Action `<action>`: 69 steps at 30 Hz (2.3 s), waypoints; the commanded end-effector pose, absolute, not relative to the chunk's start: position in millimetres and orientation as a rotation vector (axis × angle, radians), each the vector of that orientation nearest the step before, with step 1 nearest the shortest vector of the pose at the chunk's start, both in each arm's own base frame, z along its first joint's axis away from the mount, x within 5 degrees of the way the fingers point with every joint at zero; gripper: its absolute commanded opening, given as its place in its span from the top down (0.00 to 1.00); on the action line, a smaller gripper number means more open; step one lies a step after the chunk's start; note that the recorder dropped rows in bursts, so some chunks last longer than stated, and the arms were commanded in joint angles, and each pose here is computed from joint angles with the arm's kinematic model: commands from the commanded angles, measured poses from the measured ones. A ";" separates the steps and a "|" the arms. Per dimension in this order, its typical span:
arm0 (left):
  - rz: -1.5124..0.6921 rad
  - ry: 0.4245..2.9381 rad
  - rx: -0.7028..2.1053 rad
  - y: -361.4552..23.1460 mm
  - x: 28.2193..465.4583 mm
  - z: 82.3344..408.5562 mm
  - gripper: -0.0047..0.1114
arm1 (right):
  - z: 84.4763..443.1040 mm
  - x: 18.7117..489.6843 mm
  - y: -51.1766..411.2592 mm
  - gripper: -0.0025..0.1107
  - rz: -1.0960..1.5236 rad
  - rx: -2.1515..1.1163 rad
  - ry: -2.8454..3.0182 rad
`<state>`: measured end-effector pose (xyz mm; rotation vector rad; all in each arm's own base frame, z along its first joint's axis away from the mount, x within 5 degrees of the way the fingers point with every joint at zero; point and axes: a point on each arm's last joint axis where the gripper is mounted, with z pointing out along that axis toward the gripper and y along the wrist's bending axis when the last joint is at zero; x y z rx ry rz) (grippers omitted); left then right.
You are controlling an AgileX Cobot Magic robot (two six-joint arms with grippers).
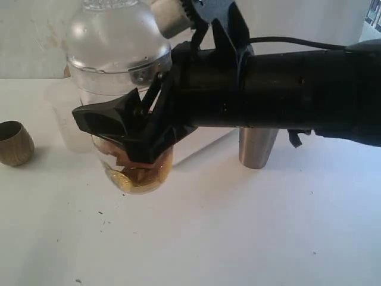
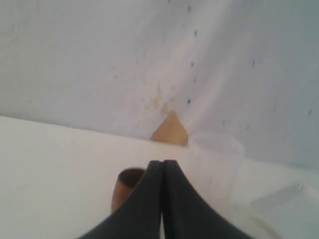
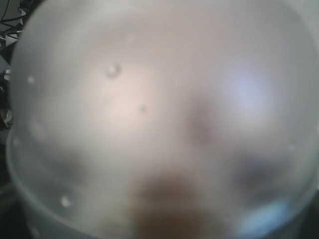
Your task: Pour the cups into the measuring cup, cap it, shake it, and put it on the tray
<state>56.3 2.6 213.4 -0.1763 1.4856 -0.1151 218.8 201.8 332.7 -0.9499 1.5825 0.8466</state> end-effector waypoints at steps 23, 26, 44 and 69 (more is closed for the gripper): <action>-0.368 2.376 -0.237 -5.8 318.0 341.2 0.41 | 352.4 208.3 194.3 0.98 0.867 -0.922 1.514; -0.398 2.539 -0.146 -7.6 380.1 318.0 0.41 | 352.4 208.5 194.2 0.98 0.865 -0.921 1.515; -0.136 2.870 0.120 -41.3 469.9 207.6 0.61 | 351.9 210.0 193.4 0.98 0.872 -0.886 1.544; -0.128 3.051 0.728 -142.7 322.3 228.9 0.96 | 358.0 215.0 181.4 0.98 0.739 -0.790 1.577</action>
